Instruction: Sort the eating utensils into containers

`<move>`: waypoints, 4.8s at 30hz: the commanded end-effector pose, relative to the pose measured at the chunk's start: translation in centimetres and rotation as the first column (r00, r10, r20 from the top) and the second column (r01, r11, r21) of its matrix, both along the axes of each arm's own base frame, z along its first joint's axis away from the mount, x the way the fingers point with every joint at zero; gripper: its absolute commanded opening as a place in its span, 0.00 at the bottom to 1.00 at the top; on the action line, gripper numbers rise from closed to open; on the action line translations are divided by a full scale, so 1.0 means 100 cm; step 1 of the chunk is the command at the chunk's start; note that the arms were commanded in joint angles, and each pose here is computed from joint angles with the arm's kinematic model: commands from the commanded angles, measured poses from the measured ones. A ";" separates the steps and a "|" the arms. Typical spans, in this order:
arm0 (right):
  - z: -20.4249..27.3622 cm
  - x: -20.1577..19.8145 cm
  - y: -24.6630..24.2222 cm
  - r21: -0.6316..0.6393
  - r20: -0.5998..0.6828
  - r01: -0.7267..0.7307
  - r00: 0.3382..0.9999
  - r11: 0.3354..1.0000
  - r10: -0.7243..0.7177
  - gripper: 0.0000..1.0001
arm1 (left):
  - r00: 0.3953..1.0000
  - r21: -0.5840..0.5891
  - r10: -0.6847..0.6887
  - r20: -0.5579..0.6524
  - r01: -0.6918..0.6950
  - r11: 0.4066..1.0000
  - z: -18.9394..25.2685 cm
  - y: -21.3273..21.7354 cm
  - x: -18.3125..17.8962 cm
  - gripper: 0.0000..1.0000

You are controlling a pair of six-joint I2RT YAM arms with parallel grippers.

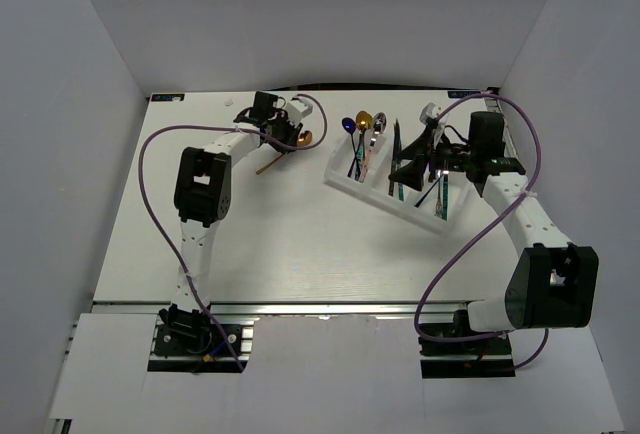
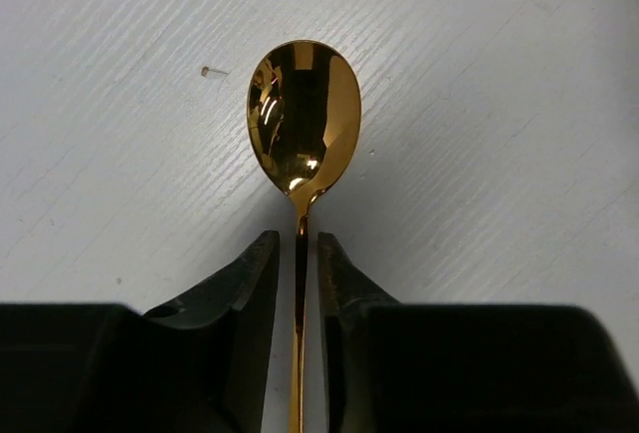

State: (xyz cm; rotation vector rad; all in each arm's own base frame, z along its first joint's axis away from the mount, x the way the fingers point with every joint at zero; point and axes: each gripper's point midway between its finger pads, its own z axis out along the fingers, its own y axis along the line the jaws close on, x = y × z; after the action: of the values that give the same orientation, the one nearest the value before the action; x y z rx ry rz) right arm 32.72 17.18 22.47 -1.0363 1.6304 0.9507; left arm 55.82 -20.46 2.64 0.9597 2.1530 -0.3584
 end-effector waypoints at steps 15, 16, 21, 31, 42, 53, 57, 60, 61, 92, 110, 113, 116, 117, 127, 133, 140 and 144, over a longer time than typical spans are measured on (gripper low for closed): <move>0.027 0.003 -0.008 0.020 0.086 0.009 0.996 1.000 -0.010 0.78 | 0.976 -0.099 0.218 -0.007 -0.217 0.971 0.052 0.011 0.003 0.00; 0.028 0.003 -0.008 0.021 0.087 0.009 0.996 1.000 -0.011 0.78 | 0.969 -0.129 0.246 -0.012 -0.246 0.961 0.061 0.010 0.003 0.00; 0.029 0.004 -0.010 0.025 0.088 0.019 0.996 0.999 -0.021 0.78 | 0.945 -0.312 0.326 -0.033 -0.320 0.895 0.119 0.001 -0.010 0.00; 0.030 0.006 -0.014 0.030 0.089 0.037 0.995 0.999 -0.040 0.78 | 0.952 -0.711 0.256 -0.166 -0.295 0.638 0.196 -0.041 -0.059 0.00; 0.030 0.006 -0.015 0.032 0.090 0.041 0.995 0.999 -0.044 0.78 | 0.965 -0.759 0.167 -0.200 -0.260 0.596 0.203 -0.130 -0.046 0.00; 0.031 0.005 -0.014 0.035 0.089 0.034 0.995 0.999 -0.037 0.78 | 0.960 -0.785 0.210 -0.186 -0.274 0.556 0.187 -0.187 -0.009 0.00; 0.030 0.009 -0.023 0.035 0.086 0.060 0.994 0.998 -0.063 0.78 | 0.961 -0.815 0.228 -0.159 -0.258 0.518 0.183 -0.191 -0.003 0.00; 0.030 0.010 -0.024 0.036 0.085 0.061 0.994 0.998 -0.063 0.78 | 0.957 -0.819 0.251 -0.147 -0.261 0.512 0.176 -0.190 0.001 0.00; 0.029 0.010 -0.023 0.036 0.083 0.059 0.995 0.998 -0.062 0.78 | 0.957 -0.820 0.253 -0.144 -0.258 0.511 0.175 -0.190 0.002 0.00; 0.025 0.012 -0.025 0.032 0.074 0.064 0.995 0.997 -0.066 0.78 | 0.968 -0.801 0.235 -0.082 -0.204 0.563 0.124 -0.200 -0.014 0.17; 0.022 0.017 -0.033 0.019 0.070 0.102 0.992 0.995 -0.103 0.78 | 0.978 -0.829 0.208 0.023 -0.098 0.551 0.197 -0.195 -0.039 0.79; 0.022 0.020 -0.041 0.020 0.071 0.123 0.990 0.992 -0.124 0.79 | 0.973 -0.812 0.217 0.075 -0.066 0.580 0.220 -0.180 -0.056 0.98; 0.019 0.022 -0.049 -0.005 0.084 0.152 0.985 0.988 -0.151 0.79 | 0.964 -0.778 0.226 0.139 -0.035 0.628 0.240 -0.157 -0.084 0.98; 0.016 0.022 -0.050 -0.014 0.075 0.157 0.985 0.987 -0.156 0.79 | 0.963 -0.756 0.225 0.150 -0.036 0.654 0.239 -0.150 -0.092 0.98; 0.017 0.017 -0.071 -0.184 0.131 0.255 0.964 0.949 -0.233 0.89 | 0.995 -0.498 0.079 0.057 -0.040 0.866 0.219 -0.085 -0.205 0.98; 0.042 -0.002 -0.079 -0.235 0.185 0.292 0.950 0.927 -0.252 0.89 | 0.982 -0.446 0.055 0.179 0.031 0.895 0.231 -0.049 -0.250 0.98; 0.064 -0.032 -0.073 -0.145 0.244 0.336 0.923 0.931 -0.296 0.89 | 0.948 -0.449 0.123 0.293 0.023 0.893 0.241 -0.015 -0.274 0.98; 0.078 -0.048 -0.071 -0.066 0.275 0.388 0.893 0.919 -0.357 0.89 | 0.932 -0.468 0.152 0.329 0.021 0.884 0.246 -0.004 -0.285 0.98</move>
State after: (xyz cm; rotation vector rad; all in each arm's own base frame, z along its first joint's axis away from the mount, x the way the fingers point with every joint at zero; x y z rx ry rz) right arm 28.20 9.94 28.52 -0.9120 1.6540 0.4533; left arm 27.42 -21.82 26.87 0.6308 1.6893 -0.6331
